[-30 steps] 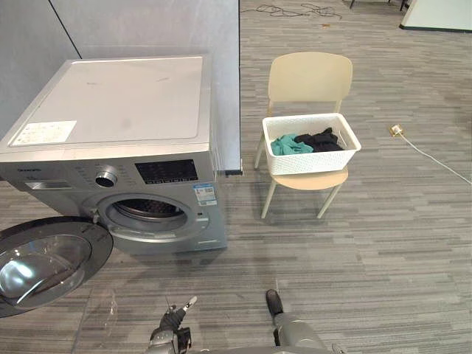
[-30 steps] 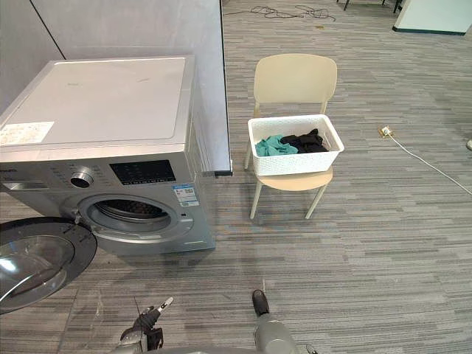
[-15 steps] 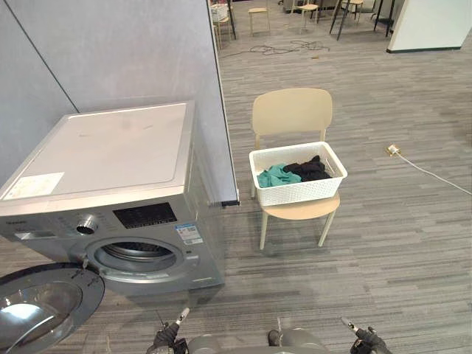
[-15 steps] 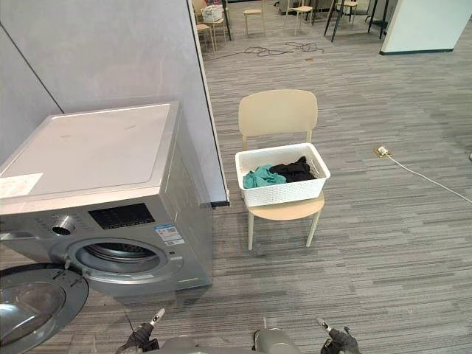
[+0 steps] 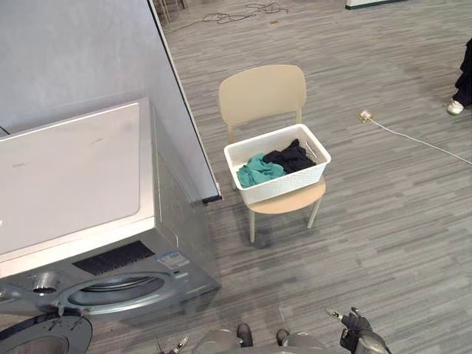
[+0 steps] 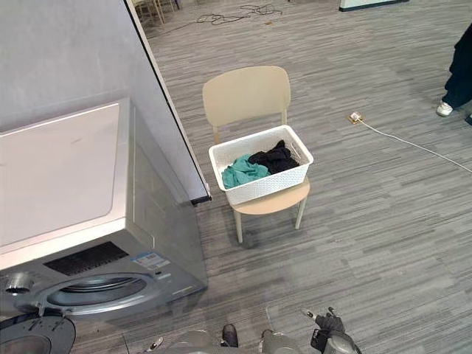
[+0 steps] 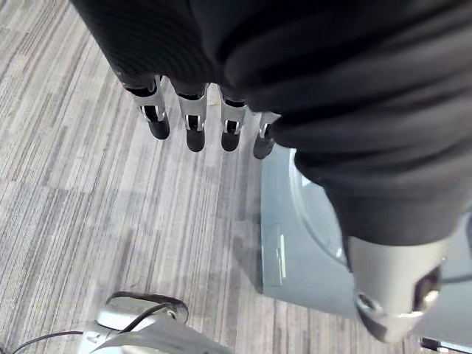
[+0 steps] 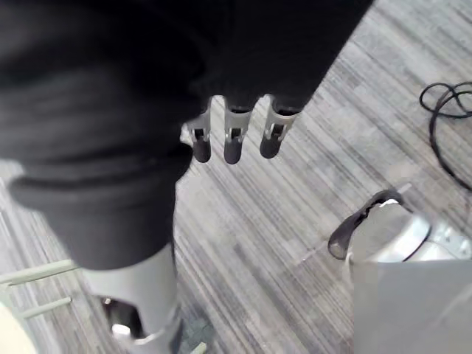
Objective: Pick up the laundry basket with both hands and put the clothes into the washing machine.
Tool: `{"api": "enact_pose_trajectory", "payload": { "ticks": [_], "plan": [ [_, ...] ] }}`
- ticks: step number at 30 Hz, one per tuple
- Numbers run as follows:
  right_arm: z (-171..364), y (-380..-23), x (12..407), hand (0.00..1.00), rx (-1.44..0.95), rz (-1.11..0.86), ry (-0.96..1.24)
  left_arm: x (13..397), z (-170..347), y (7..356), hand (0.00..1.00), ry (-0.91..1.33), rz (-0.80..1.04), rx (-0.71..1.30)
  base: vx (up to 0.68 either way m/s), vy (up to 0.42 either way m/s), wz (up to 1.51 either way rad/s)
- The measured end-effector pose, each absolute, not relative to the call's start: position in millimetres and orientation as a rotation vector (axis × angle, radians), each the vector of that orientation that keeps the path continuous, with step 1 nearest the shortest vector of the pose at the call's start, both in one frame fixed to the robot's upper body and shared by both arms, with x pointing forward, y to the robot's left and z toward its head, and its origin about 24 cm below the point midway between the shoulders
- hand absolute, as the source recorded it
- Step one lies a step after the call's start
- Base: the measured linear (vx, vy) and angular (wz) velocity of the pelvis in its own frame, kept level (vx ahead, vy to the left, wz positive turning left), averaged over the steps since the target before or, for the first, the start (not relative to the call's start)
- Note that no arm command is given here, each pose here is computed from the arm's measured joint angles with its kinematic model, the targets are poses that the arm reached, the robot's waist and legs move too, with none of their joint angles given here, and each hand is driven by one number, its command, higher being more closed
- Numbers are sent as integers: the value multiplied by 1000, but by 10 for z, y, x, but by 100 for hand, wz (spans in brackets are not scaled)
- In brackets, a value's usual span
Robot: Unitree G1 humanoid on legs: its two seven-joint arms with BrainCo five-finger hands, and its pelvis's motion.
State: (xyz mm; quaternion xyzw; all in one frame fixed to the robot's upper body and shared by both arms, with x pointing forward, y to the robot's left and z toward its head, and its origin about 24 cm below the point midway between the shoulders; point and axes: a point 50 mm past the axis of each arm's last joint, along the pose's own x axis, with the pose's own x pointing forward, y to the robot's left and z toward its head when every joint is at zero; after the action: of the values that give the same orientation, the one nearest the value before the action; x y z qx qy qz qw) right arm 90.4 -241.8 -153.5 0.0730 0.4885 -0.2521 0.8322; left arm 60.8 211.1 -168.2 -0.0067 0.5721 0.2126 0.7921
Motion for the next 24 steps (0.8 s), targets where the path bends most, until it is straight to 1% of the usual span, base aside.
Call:
{"api": "enact_pose_trajectory", "payload": {
  "ticks": [2,4,7,8,9,11,13,15,17,20,23,24],
  "plan": [
    [-1569,-2504,697,0,194,-623,1082,932,-1616,2094,0,1143,427,-5,320,-206,51],
    [-1605,-2565,407,0,257,-742,1139,1259,-1528,2005,0,1044,399,-9,318,-344,45],
    [-1650,-2498,31,0,341,-845,1214,1399,-1462,2021,0,976,374,15,278,-385,34],
    [-1652,-2521,-49,0,382,-901,1224,1410,-1481,1902,0,984,350,-9,269,-391,12],
    [-1640,-2561,-104,0,406,-948,1214,1398,-1493,1841,0,989,341,-27,321,-450,-7],
    [-1633,-2592,-84,0,428,-974,1197,1305,-1522,1874,0,1010,366,-53,235,-389,-23],
    [-1630,-2606,-50,0,434,-973,1189,1121,-1581,1941,0,1061,450,-110,228,-401,2],
    [-1621,-2635,27,0,449,-984,1161,832,-1647,2026,0,1132,557,-175,204,-325,23],
    [-1589,-2719,73,0,427,-988,1131,717,-1657,2089,0,1140,629,-221,158,-192,27],
    [-1537,-2849,176,0,416,-1005,1072,660,-1659,2119,0,1149,635,-210,94,-109,43],
    [-1528,-2845,254,0,423,-1000,1042,533,-1671,2163,0,1179,649,-195,107,-40,87],
    [-1527,-2844,257,0,431,-1007,1036,524,-1685,2126,0,1202,615,-172,77,10,119]
  ]
}}
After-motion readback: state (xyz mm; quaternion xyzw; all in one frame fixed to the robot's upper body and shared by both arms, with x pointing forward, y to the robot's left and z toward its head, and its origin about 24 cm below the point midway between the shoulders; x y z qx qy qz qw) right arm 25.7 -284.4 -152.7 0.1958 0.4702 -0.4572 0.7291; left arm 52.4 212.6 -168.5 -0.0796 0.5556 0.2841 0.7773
